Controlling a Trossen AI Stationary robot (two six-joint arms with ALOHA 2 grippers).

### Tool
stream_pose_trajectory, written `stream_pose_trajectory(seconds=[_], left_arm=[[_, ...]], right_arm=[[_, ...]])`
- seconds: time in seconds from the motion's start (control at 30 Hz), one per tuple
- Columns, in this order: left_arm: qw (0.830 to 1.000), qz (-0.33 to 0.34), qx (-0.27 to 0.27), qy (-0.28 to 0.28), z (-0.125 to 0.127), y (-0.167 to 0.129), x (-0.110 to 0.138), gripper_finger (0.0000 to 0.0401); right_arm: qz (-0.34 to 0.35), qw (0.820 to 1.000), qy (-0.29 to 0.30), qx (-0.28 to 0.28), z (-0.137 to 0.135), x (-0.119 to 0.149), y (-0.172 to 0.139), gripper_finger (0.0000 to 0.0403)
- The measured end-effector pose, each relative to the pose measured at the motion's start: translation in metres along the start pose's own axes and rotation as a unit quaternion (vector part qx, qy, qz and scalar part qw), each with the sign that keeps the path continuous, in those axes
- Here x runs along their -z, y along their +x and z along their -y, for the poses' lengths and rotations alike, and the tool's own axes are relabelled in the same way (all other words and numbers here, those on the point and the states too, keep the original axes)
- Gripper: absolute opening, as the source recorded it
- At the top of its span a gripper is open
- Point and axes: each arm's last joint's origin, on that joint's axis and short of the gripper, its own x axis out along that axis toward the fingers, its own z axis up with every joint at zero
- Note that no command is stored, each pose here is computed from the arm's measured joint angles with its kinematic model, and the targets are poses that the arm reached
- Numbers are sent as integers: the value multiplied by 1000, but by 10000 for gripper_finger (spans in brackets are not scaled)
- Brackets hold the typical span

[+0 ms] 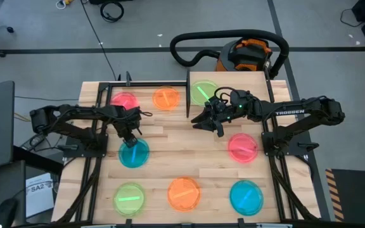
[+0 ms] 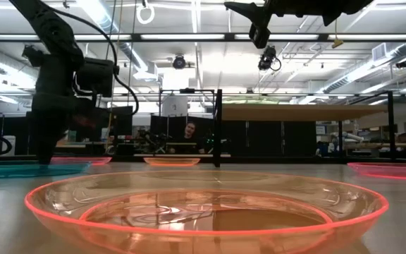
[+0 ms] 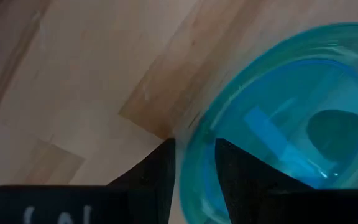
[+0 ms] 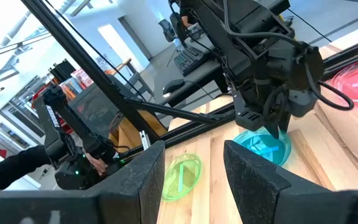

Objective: Place and stack plates onto a shelf
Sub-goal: Put the left blue plate on the shelf

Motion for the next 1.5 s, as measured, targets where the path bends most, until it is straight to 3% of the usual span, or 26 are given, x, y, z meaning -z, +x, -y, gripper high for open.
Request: stream_pose_trajectory(seconds=[0.27,0.6,0.77,1.17,1.5], left_arm=[[1000,-10,9,5,0,3,-2,111],[1000,-7,28,8,2,4,-3,9],[1000,-8,27,7,1,4,-2,9],[999,-7,35,-16,2,3,-3,4],[997,57,52,0,16,-26,-32,3]], right_arm=[[0,1000,0,0,0,0,0,172],[11,1000,0,19,1,-1,0,172],[34,998,6,57,3,-2,0,172],[61,985,88,135,10,1,-1,171],[52,959,188,206,18,11,-4,171]])
